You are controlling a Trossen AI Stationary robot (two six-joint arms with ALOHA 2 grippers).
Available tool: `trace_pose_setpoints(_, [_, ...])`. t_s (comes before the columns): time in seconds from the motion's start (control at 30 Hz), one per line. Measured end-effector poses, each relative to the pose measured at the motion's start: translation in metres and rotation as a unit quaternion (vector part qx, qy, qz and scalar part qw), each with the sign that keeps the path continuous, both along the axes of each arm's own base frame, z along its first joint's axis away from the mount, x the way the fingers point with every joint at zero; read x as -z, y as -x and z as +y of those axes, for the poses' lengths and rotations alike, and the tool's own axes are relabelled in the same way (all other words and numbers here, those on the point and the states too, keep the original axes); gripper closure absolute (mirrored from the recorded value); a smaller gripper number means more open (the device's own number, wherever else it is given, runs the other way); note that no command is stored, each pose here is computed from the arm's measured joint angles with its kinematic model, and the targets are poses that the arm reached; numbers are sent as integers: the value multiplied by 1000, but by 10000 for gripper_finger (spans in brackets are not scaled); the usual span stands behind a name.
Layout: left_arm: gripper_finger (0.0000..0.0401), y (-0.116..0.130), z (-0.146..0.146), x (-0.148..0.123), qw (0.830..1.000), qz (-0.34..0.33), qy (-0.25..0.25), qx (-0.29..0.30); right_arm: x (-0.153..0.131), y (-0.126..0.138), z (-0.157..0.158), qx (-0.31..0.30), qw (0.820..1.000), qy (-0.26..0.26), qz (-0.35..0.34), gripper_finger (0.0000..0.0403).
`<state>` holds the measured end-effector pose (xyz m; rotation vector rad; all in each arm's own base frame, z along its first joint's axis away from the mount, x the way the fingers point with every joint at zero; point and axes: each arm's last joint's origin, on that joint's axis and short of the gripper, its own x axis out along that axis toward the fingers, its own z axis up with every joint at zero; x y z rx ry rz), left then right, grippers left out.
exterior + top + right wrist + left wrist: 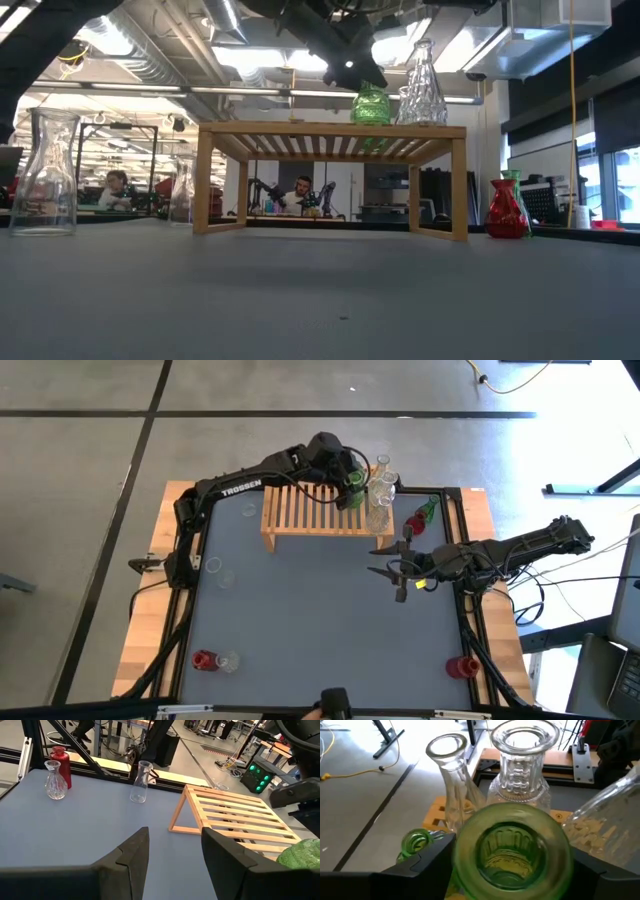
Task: Sort vases onto shelf
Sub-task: Put the green vase on the shelf aligned with the other green vase
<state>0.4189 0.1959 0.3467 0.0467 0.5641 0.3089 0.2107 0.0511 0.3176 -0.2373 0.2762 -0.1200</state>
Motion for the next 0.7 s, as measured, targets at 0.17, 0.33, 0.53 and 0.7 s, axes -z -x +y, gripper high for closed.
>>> trace_pose_setpoints(0.17, [165, -1, -2, 0, 1000, 2, -2, 4, 0, 0, 0, 0, 1000, 1, 1, 233])
trace_pose_setpoints(0.33, [212, -1, -3, 0, 1000, 3, -4, 8, 0, 0, 0, -1, 1000, 5, 1, 233])
trace_pose_setpoints(0.53, [240, -2, -2, -1, 1000, -6, -8, 6, 0, 0, 0, -1, 1000, 5, 1, 233])
trace_pose_setpoints(0.7, [226, -4, -2, -3, 1000, -20, -6, 2, 0, 0, 0, -1, 1000, 5, 1, 233])
